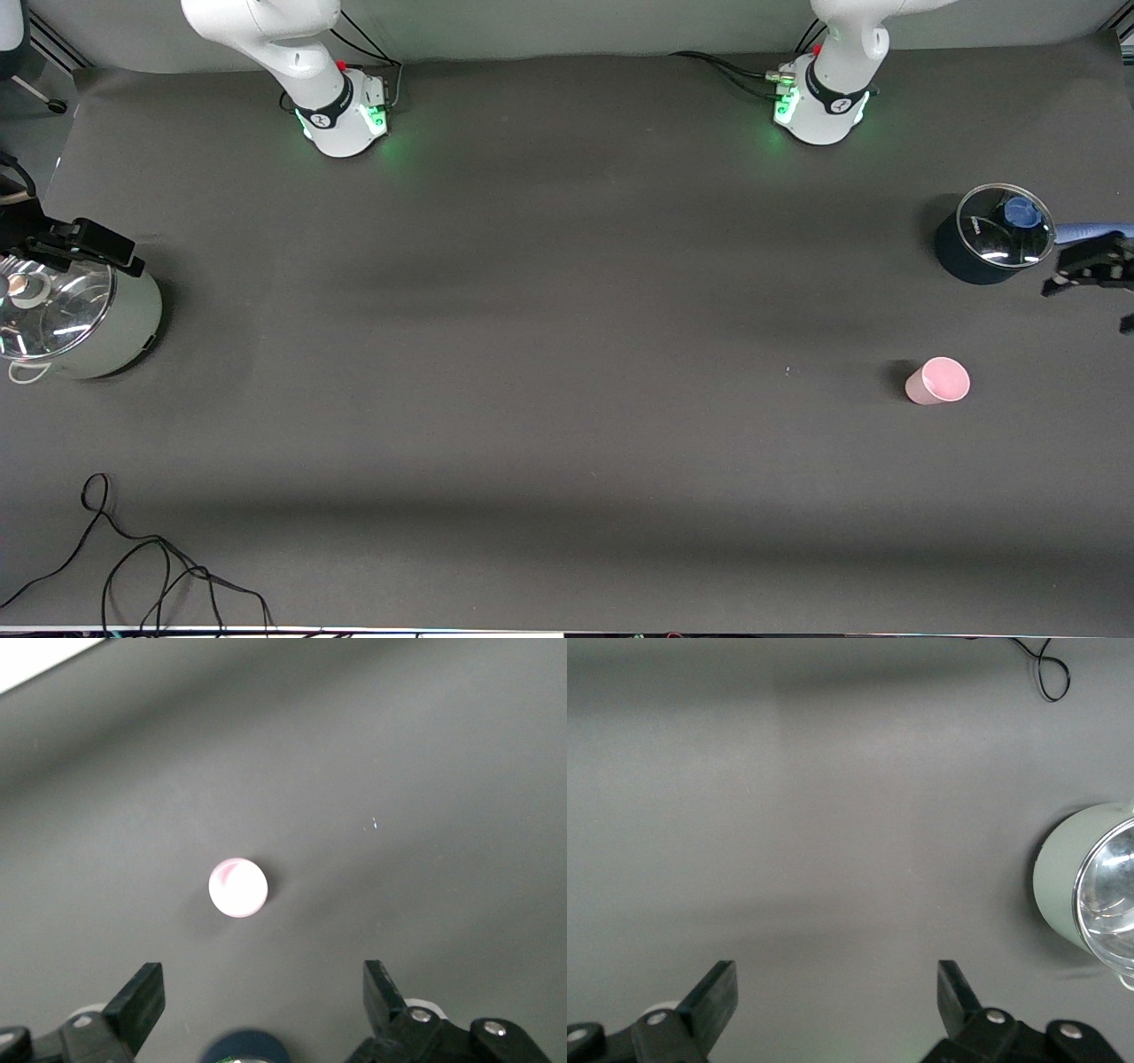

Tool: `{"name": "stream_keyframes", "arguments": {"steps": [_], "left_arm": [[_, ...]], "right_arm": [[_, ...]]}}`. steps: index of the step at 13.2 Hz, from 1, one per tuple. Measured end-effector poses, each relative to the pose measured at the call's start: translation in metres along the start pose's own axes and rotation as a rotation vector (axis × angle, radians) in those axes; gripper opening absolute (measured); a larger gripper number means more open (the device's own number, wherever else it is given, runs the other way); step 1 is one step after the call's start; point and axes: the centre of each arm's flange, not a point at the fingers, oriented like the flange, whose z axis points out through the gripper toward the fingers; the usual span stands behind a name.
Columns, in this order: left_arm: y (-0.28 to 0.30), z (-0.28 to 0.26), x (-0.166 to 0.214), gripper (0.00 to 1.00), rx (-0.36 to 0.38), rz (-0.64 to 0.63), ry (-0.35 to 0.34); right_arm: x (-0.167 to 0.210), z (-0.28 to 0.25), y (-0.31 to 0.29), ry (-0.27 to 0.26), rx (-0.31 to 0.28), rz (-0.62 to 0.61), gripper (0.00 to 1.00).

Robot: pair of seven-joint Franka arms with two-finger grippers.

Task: Transfer pink cup from left to right arm
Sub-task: 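Lower the left gripper down toward the pink cup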

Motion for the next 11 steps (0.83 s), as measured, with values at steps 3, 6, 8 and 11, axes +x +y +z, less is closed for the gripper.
{"name": "stream_keyframes", "arguments": {"steps": [3, 6, 8, 11], "left_arm": [[-0.052, 0.029, -0.028, 1.0, -0.099, 0.111, 0.088], [-0.093, 0.063, -0.054, 1.0, -0.178, 0.228, 0.174], [-0.119, 0.094, -0.071, 1.0, -0.231, 0.296, 0.245], [-0.156, 0.154, -0.099, 1.0, -0.303, 0.396, 0.363]], "right_arm": [[0.0, 0.0, 0.0, -0.001, 0.0, 0.0, 1.0], [0.0, 0.001, 0.0, -0.001, 0.0, 0.0, 1.0], [0.0, 0.001, 0.0, -0.002, 0.0, 0.0, 1.0], [0.0, 0.001, 0.0, -0.003, 0.0, 0.0, 1.0]]}}
